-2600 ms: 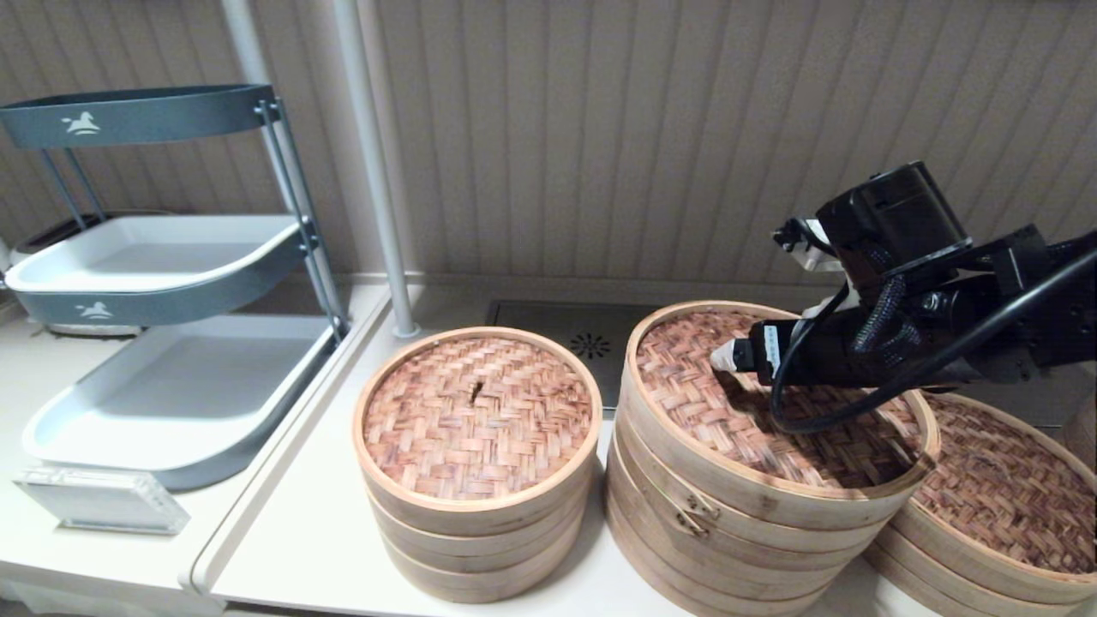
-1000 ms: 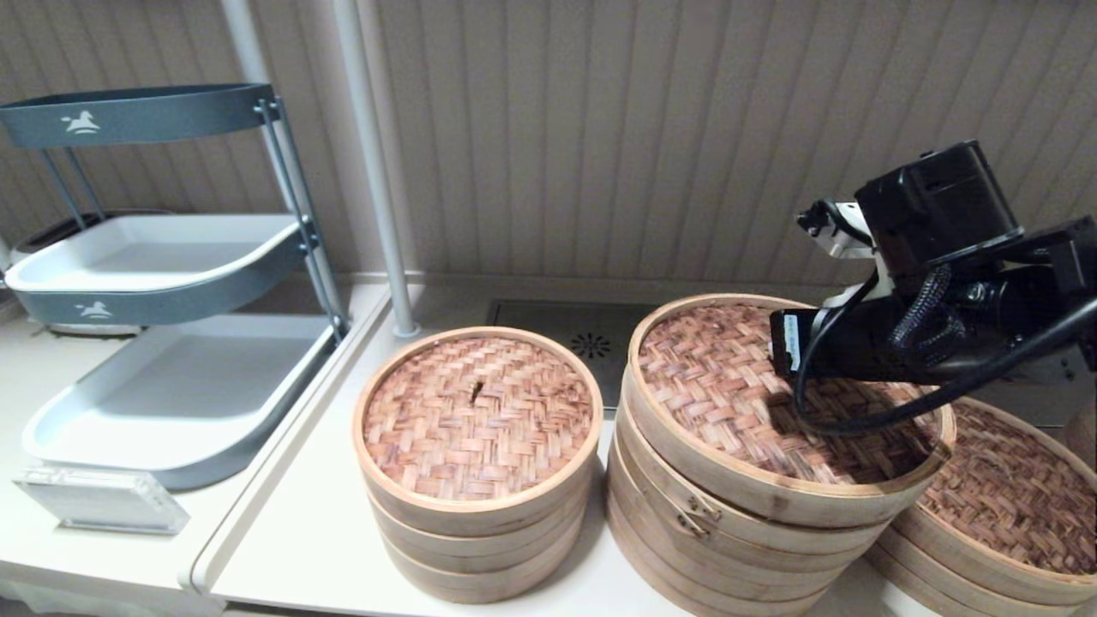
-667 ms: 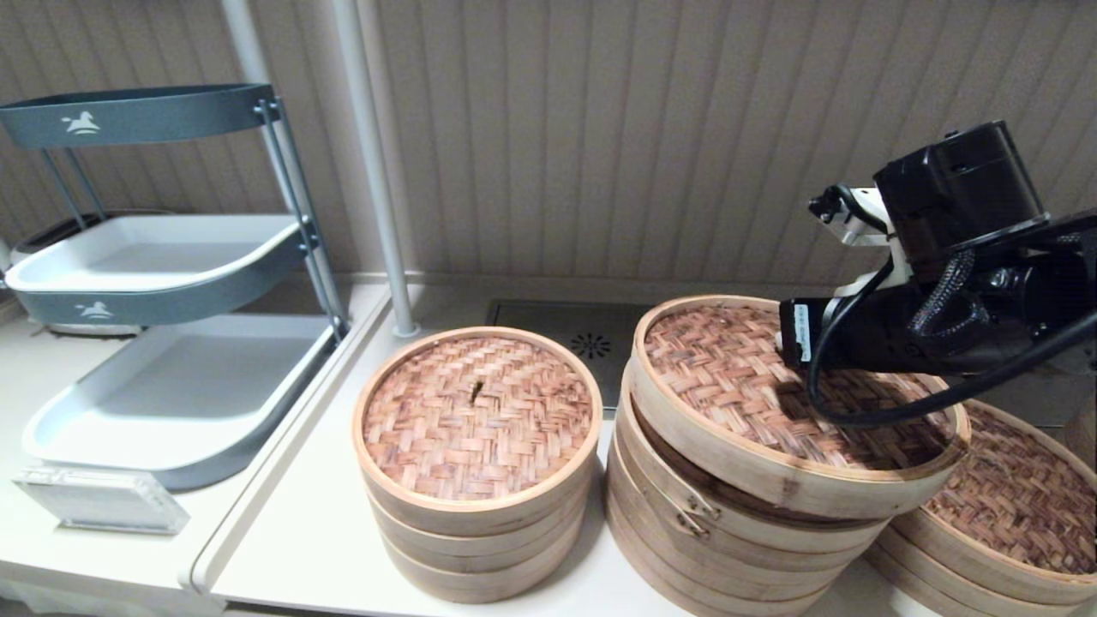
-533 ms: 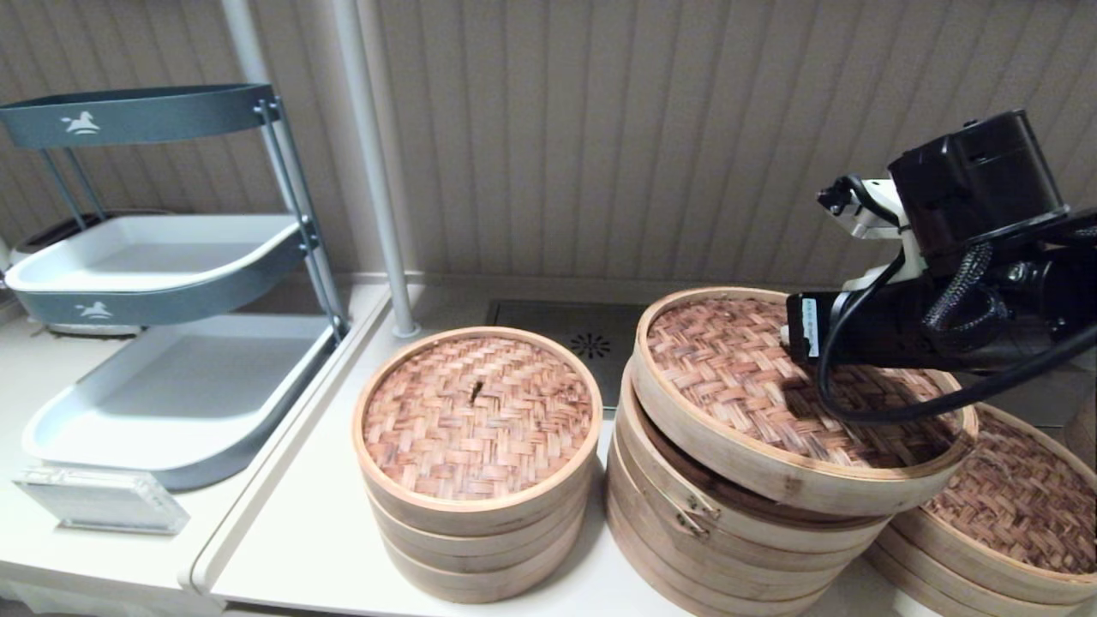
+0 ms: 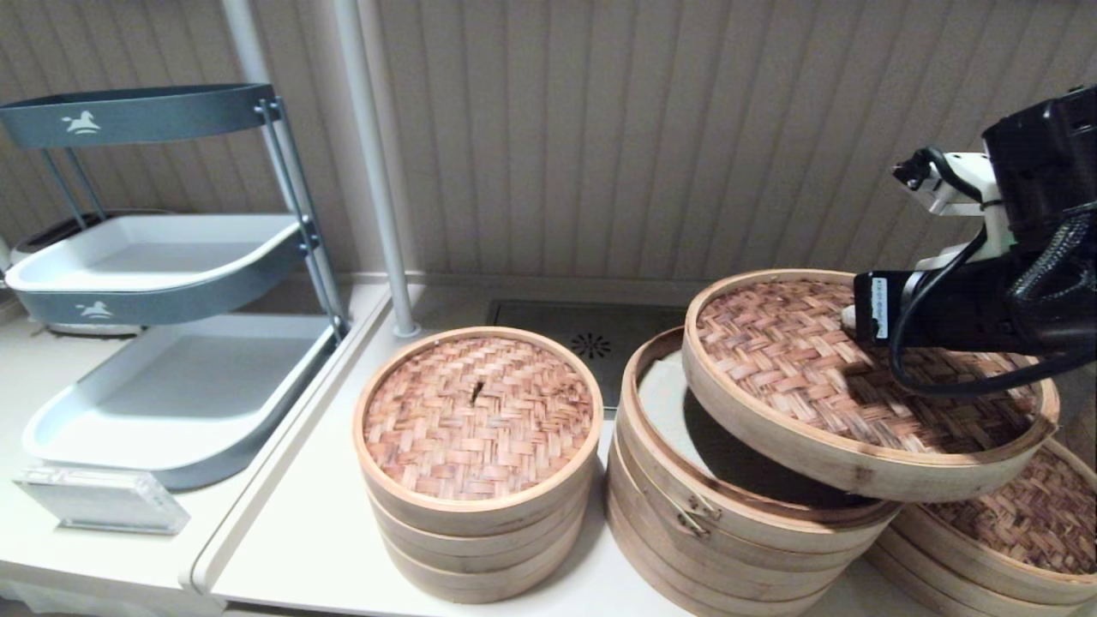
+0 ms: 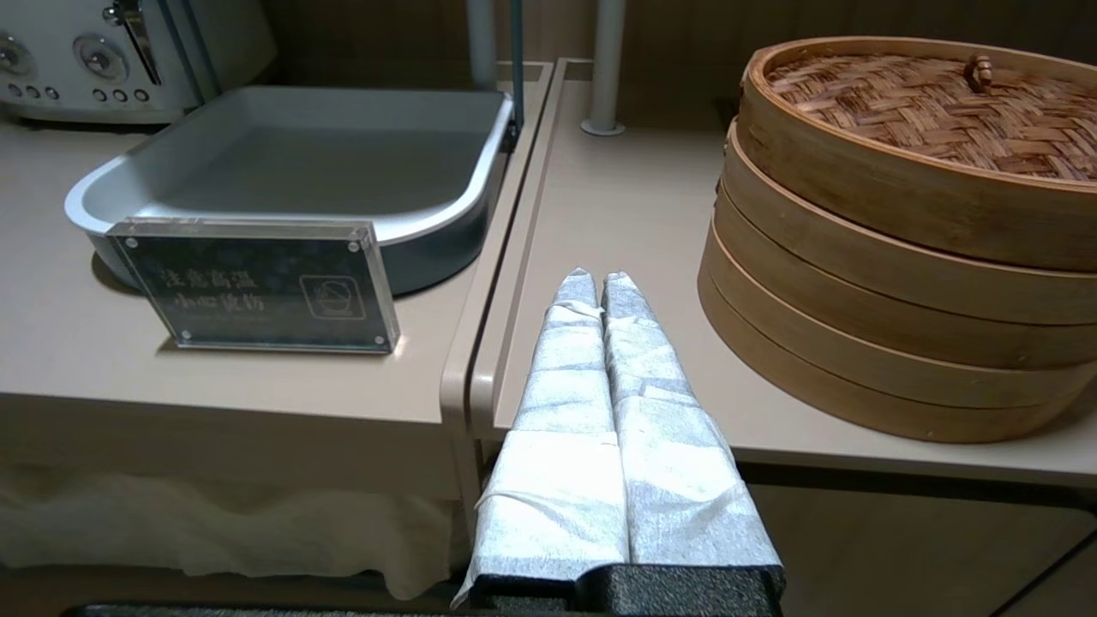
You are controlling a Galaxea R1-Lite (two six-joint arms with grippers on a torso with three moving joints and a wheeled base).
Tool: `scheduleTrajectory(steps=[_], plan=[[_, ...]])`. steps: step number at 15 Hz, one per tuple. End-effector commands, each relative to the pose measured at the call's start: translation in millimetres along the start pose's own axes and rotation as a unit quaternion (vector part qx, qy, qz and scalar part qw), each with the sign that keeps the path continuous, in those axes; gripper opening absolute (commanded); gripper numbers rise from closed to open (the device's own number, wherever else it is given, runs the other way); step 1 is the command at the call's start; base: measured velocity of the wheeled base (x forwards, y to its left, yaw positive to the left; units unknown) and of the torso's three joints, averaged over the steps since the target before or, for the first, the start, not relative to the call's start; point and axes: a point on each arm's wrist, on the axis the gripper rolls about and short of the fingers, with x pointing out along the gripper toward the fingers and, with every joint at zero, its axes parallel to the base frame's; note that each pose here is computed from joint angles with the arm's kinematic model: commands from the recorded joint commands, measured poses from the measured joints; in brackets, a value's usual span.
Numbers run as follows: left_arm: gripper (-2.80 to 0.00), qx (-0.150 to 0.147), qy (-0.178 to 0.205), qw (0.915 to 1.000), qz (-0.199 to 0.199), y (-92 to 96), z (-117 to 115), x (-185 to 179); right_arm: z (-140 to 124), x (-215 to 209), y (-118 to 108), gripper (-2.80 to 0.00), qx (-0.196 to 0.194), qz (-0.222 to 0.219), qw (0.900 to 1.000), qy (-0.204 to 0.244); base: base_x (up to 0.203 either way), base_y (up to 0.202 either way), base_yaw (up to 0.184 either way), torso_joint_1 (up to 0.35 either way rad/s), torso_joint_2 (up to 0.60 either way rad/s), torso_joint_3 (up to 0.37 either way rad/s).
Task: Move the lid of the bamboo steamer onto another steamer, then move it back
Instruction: Pick up the steamer, then put the steamer
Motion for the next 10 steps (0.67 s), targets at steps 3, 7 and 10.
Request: scheduleTrajectory(steps=[3,7,10], plan=[[-2.8,0.0,0.011,0.9999,0.0,0.0,-6.8,1.4,4.5,-17.6,-36.8,-2.8,0.021,-0.054,0.998,-0.021,0.0,0.0,0.0,0.0,0.0,0.0],[-2.8,0.0,0.011,0.9999,0.0,0.0,-6.8,1.4,3.2,-26.7,-79.4,-2.8,0.053,-0.095,0.994,-0.022,0.0,0.0,0.0,0.0,0.0,0.0],[-2.8,0.0,0.011,0.9999,0.0,0.0,-6.8,1.4,1.7,-31.0,-112.6,-2.8,0.076,-0.118,0.99,-0.022,0.0,0.0,0.0,0.0,0.0,0.0]])
